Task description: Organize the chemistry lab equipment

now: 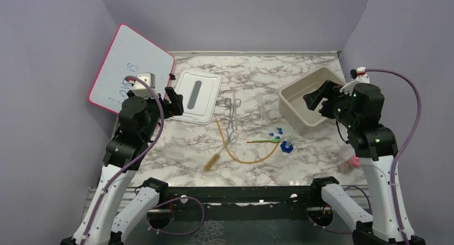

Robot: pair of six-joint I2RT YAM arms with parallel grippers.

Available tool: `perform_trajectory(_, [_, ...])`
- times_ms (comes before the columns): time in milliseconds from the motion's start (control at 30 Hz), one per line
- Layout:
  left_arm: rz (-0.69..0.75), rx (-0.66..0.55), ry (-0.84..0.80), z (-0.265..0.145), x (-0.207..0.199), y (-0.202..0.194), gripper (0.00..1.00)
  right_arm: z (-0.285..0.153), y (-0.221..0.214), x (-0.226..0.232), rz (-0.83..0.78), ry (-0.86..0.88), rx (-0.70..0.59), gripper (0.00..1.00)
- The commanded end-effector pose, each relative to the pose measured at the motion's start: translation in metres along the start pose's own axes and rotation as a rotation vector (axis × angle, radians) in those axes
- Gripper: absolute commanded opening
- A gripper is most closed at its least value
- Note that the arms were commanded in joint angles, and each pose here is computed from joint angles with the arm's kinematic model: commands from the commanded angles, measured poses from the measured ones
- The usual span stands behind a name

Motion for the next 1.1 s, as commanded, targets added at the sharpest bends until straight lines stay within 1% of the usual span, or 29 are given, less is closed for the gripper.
perform_trajectory(0, [0.016, 0.029, -0.03, -0.006, 0.0, -0.002, 0.99, -0.006, -0.005, -0.002, -0.006, -0.02, 0.036, 0.81])
perform_trajectory(167, [0.009, 0.085, -0.142, -0.004, -0.009, -0.013, 0.99, -0.001, -0.01, 0.0, -0.007, 0.004, 0.106, 0.81])
perform_trajectory(233, [0.004, 0.102, -0.199, -0.002, -0.013, -0.018, 0.99, 0.0, -0.014, -0.003, 0.012, -0.027, 0.121, 0.79])
perform_trajectory(333, [-0.018, 0.099, -0.289, -0.002, -0.02, -0.023, 0.99, -0.001, -0.022, -0.008, 0.047, -0.075, 0.141, 0.76])
perform_trajectory(400, [-0.017, 0.097, -0.359, -0.001, -0.024, -0.028, 0.99, -0.002, -0.029, -0.009, 0.054, -0.075, 0.183, 0.76])
perform_trajectory(467, [-0.013, 0.104, -0.412, 0.002, -0.027, -0.034, 0.99, -0.002, -0.039, -0.008, 0.033, -0.035, 0.265, 0.74])
perform_trajectory(533, [-0.015, 0.112, -0.46, 0.005, -0.03, -0.039, 0.99, -0.003, -0.049, -0.005, -0.02, 0.07, 0.35, 0.68])
perform_trajectory(600, [-0.026, 0.122, -0.481, 0.011, -0.032, -0.045, 0.99, -0.002, -0.058, -0.004, -0.027, 0.115, 0.394, 0.65])
perform_trajectory(833, [-0.049, 0.189, -0.506, 0.036, -0.036, -0.059, 0.99, 0.01, -0.072, -0.017, -0.033, 0.021, 0.433, 0.64])
perform_trajectory(967, [-0.043, 0.219, -0.565, 0.043, -0.041, -0.064, 0.99, 0.021, -0.077, -0.028, -0.02, -0.096, 0.44, 0.62])
perform_trajectory(1067, [-0.043, 0.239, -0.592, 0.047, -0.043, -0.068, 0.99, 0.029, -0.083, -0.027, -0.002, -0.066, 0.439, 0.59])
Point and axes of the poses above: each gripper's point midway between its finger pads, its own z axis out along the fingers, its own x axis along the line the jaws close on, y = z × x, the point moved 9 cm from there along -z, back along the fingers, and after that the axes turned 4 degrees about -z, right-handed, at the moved point
